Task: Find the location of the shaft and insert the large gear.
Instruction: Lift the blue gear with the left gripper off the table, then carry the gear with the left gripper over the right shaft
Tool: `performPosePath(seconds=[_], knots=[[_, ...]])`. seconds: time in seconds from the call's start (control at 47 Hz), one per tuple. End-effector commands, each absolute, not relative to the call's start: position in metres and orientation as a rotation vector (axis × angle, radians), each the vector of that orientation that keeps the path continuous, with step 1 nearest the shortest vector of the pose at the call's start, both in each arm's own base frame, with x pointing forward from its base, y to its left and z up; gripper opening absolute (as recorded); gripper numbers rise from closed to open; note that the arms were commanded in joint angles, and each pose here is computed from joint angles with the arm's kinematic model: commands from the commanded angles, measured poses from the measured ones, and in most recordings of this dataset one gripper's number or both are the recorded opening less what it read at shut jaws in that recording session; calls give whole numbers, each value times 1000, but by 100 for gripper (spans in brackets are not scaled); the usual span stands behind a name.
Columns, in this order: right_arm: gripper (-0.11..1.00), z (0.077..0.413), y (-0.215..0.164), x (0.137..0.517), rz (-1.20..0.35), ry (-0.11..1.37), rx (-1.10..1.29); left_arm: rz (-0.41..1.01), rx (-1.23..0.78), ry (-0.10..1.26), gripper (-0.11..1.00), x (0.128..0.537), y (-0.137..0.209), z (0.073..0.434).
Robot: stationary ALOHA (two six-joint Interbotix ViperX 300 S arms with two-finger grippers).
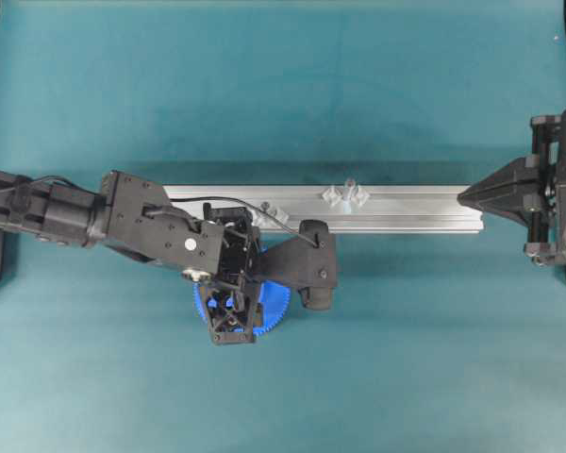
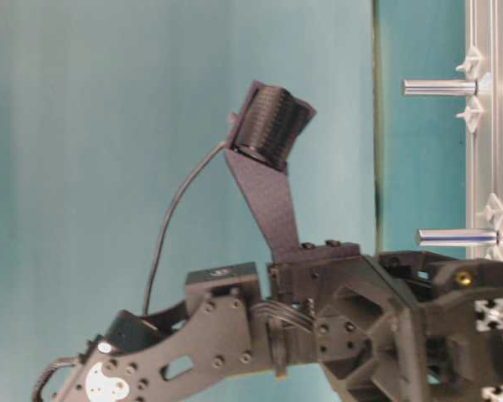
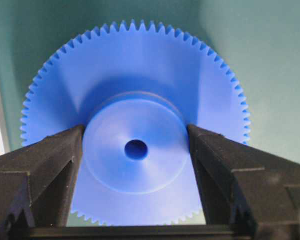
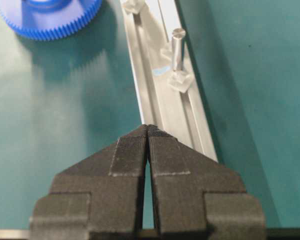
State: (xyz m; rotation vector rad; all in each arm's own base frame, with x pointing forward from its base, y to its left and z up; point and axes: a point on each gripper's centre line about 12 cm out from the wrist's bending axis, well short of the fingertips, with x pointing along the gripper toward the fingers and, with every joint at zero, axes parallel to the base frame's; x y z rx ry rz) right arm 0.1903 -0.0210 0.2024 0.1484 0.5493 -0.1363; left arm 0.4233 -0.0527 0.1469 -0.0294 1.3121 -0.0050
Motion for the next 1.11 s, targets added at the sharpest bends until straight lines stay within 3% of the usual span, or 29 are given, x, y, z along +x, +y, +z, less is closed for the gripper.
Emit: performPosePath(seconds=[0.0, 1.085], knots=[[1, 207, -22, 193, -141, 535, 158, -21, -27, 1214, 70, 431, -53, 184], [1, 206, -22, 192, -142, 538, 159, -44, 79, 1100, 70, 450, -12, 287]])
